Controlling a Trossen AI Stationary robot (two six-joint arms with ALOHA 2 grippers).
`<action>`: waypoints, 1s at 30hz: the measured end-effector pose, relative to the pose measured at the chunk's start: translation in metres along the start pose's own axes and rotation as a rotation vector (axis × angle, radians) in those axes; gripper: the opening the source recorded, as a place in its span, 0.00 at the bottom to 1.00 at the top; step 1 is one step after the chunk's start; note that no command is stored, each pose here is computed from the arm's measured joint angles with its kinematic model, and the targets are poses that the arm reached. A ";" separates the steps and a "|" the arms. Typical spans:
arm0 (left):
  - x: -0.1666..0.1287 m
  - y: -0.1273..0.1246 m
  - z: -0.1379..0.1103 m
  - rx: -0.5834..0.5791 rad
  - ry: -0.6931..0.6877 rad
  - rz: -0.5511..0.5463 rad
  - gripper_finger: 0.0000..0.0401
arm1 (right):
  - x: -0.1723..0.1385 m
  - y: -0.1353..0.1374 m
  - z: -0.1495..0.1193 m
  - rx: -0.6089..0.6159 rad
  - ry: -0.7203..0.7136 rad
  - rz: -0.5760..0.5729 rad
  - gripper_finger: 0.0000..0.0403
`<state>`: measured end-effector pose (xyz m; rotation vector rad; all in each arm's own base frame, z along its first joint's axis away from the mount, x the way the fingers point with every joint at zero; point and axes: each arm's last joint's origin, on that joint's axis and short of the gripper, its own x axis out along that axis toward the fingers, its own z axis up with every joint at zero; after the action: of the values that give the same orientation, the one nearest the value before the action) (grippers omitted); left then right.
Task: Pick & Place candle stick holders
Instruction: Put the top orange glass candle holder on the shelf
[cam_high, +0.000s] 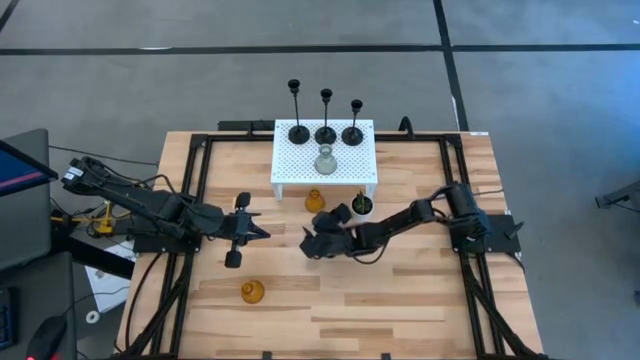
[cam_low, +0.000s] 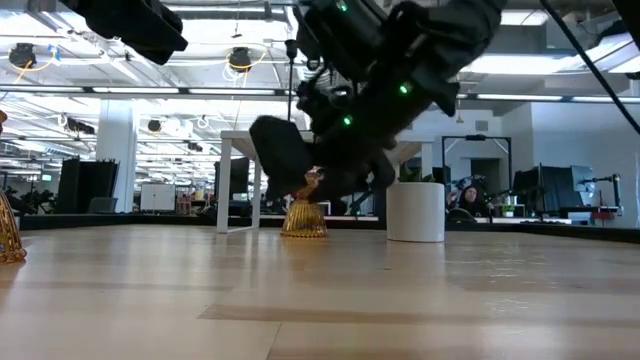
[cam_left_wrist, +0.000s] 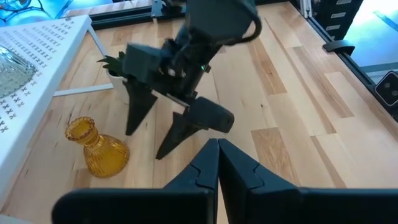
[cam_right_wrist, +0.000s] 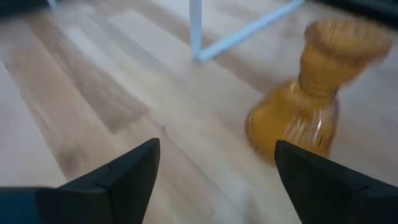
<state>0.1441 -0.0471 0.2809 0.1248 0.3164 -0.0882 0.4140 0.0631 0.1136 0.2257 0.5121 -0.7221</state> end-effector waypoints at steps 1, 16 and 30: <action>0.000 0.000 0.000 0.001 0.003 0.000 0.02 | 0.001 -0.001 0.003 -0.007 -0.006 -0.013 0.77; 0.000 0.000 -0.001 -0.005 0.009 0.000 0.02 | 0.037 -0.037 0.031 0.129 -0.051 -0.150 0.93; 0.000 0.000 -0.002 -0.024 0.020 0.000 0.02 | 0.042 -0.042 0.034 0.151 -0.048 -0.147 0.60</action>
<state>0.1436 -0.0469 0.2790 0.1015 0.3370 -0.0832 0.4242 -0.0043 0.1204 0.3134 0.4313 -0.9086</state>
